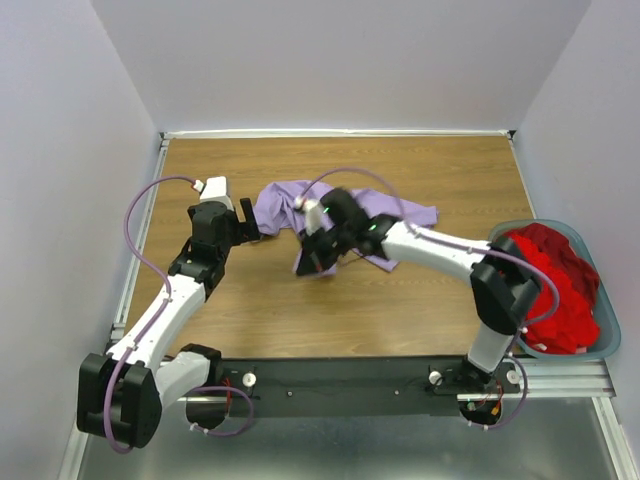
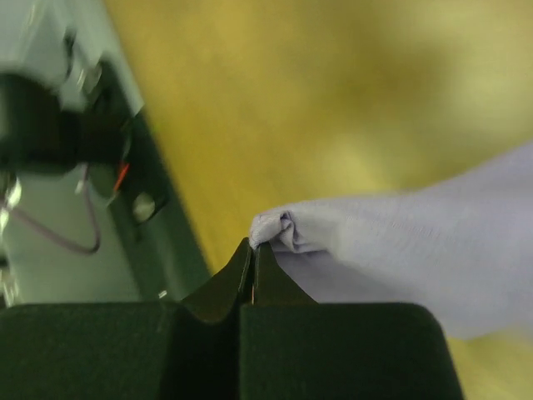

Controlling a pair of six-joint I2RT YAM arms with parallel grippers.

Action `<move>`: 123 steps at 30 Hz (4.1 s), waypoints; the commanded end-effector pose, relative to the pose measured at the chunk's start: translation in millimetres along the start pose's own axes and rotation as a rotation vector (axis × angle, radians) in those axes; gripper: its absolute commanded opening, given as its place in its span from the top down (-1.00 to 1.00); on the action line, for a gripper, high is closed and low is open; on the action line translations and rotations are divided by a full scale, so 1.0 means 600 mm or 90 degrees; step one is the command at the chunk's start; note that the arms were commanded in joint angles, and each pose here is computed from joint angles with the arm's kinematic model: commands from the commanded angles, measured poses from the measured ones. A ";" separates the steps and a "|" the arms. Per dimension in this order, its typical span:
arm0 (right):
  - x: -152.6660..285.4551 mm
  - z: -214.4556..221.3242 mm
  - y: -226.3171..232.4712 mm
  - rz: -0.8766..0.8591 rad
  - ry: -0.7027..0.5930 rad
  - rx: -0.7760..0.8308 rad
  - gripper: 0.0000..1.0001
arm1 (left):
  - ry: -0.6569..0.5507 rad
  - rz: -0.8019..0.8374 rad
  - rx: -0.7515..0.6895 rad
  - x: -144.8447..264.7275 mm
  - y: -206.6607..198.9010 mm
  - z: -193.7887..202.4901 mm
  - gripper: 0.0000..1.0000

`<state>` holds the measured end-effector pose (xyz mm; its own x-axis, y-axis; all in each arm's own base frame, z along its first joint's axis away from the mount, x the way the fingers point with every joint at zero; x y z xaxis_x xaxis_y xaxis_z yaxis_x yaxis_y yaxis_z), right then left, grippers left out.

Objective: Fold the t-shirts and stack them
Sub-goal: Flatten the tshirt out

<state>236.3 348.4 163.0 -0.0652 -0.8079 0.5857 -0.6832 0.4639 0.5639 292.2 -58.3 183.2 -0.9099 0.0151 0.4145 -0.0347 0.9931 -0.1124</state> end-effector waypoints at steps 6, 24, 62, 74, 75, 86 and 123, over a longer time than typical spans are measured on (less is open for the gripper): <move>-0.072 0.044 0.090 -0.008 0.050 0.020 0.68 | -0.029 -0.040 0.023 0.007 0.016 -0.025 -0.97; 0.215 0.049 -0.274 0.366 -0.160 -0.286 0.16 | 0.099 0.073 0.091 -0.031 -0.041 0.041 -0.89; 0.224 0.199 -0.392 0.463 -0.111 -0.486 0.21 | -0.042 -0.314 -0.011 -0.224 0.050 -0.168 0.98; 0.243 0.196 -0.392 0.484 -0.138 -0.502 0.21 | -0.144 -0.416 -0.139 -0.221 0.064 -0.318 0.23; 0.243 0.194 -0.390 0.482 -0.140 -0.501 0.20 | -0.139 -0.405 -0.146 -0.233 0.059 -0.315 0.01; 0.252 0.094 -0.305 0.360 -0.174 -0.315 0.19 | -0.142 -0.244 -0.065 -0.182 -0.024 -0.318 -0.90; -0.195 -0.050 -0.118 0.093 -0.010 -0.015 0.52 | -0.049 -0.117 0.046 0.016 0.031 -0.033 -0.88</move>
<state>318.2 407.0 63.6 -0.1921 -0.7108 0.6767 -0.6348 0.6158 0.4666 286.2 -37.9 193.2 -0.9037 -0.1668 0.3942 -0.2187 0.9716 -0.0902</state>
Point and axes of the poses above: each gripper's point midway between its finger pads, its own x axis back along the fingers, its own y axis along the line the jaws close on, z = x × y, the point moved 5 cm from there along x, back along the fingers, and after that the axes turned 3 degrees about -x, right-handed, at the moved point
